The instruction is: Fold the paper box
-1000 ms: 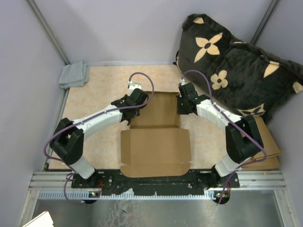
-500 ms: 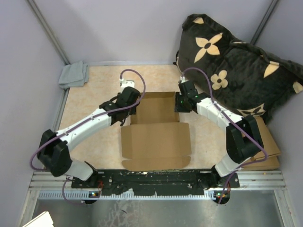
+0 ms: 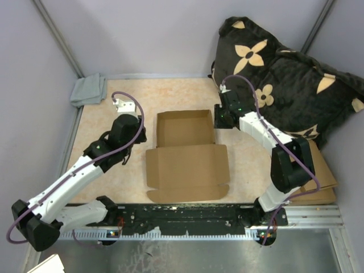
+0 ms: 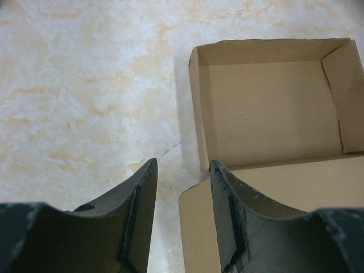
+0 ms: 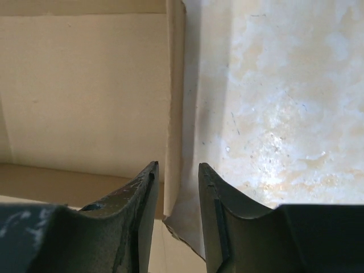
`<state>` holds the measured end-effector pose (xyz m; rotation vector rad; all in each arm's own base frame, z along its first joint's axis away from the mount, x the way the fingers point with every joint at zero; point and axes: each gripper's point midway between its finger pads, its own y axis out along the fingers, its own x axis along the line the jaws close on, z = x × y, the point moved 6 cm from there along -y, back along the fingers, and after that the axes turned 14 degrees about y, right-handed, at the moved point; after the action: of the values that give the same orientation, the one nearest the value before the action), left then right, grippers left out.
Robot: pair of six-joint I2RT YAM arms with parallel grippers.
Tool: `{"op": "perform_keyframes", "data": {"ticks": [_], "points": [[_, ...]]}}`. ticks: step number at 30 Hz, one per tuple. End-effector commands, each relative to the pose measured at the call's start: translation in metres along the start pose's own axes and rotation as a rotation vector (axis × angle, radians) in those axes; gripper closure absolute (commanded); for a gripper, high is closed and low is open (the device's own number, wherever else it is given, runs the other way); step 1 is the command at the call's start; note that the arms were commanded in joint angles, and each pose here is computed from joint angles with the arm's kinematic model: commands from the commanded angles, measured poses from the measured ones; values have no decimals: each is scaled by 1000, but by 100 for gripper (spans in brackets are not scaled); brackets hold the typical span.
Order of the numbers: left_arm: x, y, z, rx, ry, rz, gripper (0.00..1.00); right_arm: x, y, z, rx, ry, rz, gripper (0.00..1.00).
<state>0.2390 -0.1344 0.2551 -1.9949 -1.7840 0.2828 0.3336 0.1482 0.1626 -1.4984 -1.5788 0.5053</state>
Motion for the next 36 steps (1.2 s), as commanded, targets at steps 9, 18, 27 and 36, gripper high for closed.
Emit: {"op": "perform_keyframes", "data": {"ticks": [9, 18, 27, 36], "points": [[14, -16, 28, -28, 39, 29, 52, 16, 22, -10, 41, -58, -72, 66], [20, -18, 44, -25, 32, 5, 52, 9, 46, 0, 68, 73, 6, 89], [21, -17, 45, -40, 29, -4, 53, 30, 8, 29, 63, 421, -166, 99], [21, -19, 45, -55, 23, 5, 53, 88, -104, 83, 72, 388, -507, 51]]}}
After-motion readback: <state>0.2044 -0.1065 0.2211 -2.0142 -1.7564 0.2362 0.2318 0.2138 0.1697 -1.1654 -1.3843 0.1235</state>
